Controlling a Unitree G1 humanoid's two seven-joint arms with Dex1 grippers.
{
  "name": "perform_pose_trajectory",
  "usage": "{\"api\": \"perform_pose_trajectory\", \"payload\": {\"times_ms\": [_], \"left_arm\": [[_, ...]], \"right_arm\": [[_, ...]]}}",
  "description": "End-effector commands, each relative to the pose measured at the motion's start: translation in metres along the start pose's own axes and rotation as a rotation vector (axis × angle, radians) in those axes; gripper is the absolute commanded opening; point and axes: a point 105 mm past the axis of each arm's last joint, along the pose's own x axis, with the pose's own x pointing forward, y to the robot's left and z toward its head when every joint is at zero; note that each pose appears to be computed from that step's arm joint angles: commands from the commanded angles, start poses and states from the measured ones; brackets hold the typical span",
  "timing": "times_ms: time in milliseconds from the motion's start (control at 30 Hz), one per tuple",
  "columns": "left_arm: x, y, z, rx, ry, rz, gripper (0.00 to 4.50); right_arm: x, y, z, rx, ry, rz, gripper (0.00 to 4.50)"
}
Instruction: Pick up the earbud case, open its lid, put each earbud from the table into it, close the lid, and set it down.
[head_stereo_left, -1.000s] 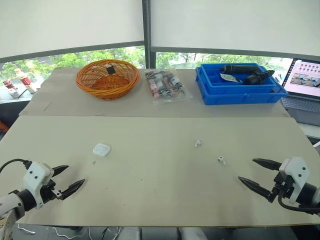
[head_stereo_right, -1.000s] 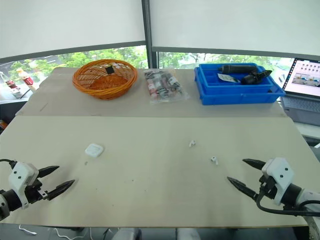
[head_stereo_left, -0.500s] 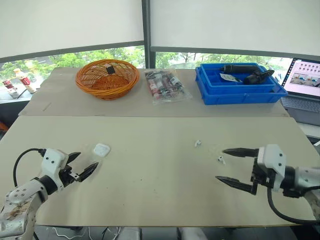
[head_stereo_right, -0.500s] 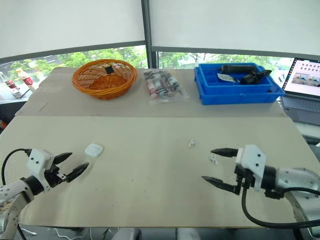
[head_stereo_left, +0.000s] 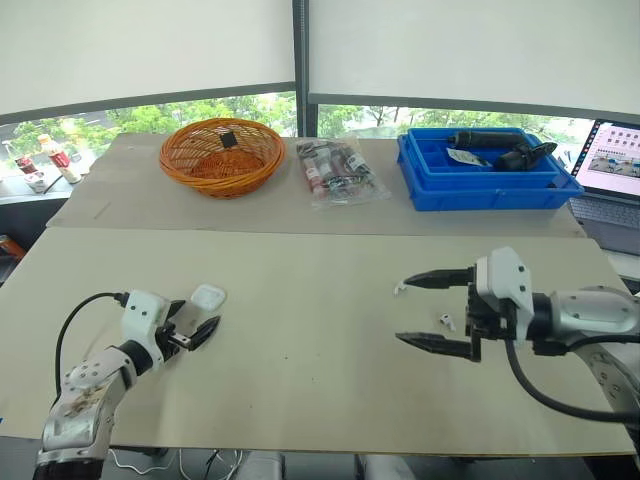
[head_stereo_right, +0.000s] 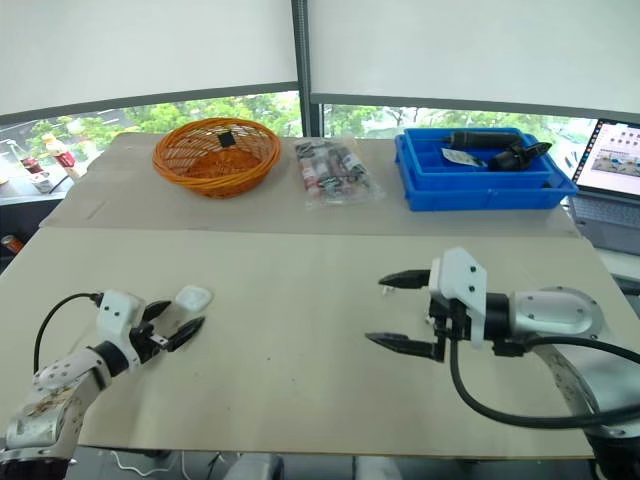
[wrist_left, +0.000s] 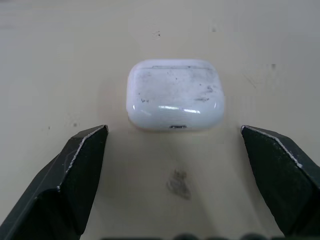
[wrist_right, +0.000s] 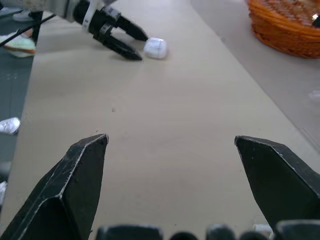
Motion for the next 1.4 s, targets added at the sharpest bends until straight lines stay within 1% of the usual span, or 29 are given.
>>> {"api": "perform_pose_trajectory", "payload": {"times_ms": [33,200,367,467,533,567,700,767,867,967,1000,1100,1200,1300,1400], "left_arm": [[0.009,-0.002,-0.004,-0.027,0.038,-0.013,4.5],[0.019,-0.004,0.001,-0.031,0.054,-0.044,4.5],[0.022,0.0,-0.003,-0.019,0.089,-0.05,4.5],[0.024,-0.001,-0.005,-0.01,0.109,-0.07,3.67],[0.025,-0.003,-0.006,-0.009,0.115,-0.082,2.74],[0.025,-0.004,-0.006,-0.003,0.116,-0.091,2.56],[0.023,-0.013,-0.005,0.005,0.098,-0.147,2.56],[0.02,-0.025,0.001,0.019,0.062,-0.219,2.56],[0.02,-0.053,0.014,0.063,0.002,-0.335,2.56],[0.025,-0.079,0.029,0.122,-0.073,-0.414,2.56],[0.026,-0.084,0.032,0.134,-0.089,-0.425,2.56],[0.032,-0.112,0.054,0.163,-0.202,-0.489,2.56],[0.034,-0.133,0.068,0.219,-0.281,-0.55,2.56],[0.036,-0.152,0.08,0.288,-0.371,-0.601,2.56],[0.038,-0.162,0.088,0.308,-0.447,-0.621,2.56]], "right_arm": [[0.004,-0.01,0.012,-0.006,-0.013,-0.061,4.47],[0.007,-0.014,0.018,-0.006,-0.025,-0.074,4.47],[0.006,-0.012,0.019,0.0,-0.032,-0.073,4.47],[0.007,-0.009,0.019,0.006,-0.037,-0.078,4.5],[0.007,-0.008,0.018,0.011,-0.039,-0.08,4.5],[0.007,-0.006,0.018,0.013,-0.039,-0.08,4.5],[0.005,-0.003,0.018,0.02,-0.035,-0.089,4.5],[0.003,-0.002,0.018,0.02,-0.032,-0.096,4.5],[-0.001,-0.001,0.017,0.04,-0.029,-0.114,4.5],[-0.002,0.002,0.013,0.084,-0.015,-0.123,4.5],[-0.003,0.003,0.013,0.094,-0.016,-0.123,4.5],[0.0,0.008,0.013,0.152,-0.018,-0.124,4.5],[0.004,0.013,0.012,0.214,-0.011,-0.13,4.5],[0.013,0.019,0.009,0.308,-0.008,-0.114,4.5],[0.025,0.023,0.01,0.384,-0.023,-0.093,4.5]]}}
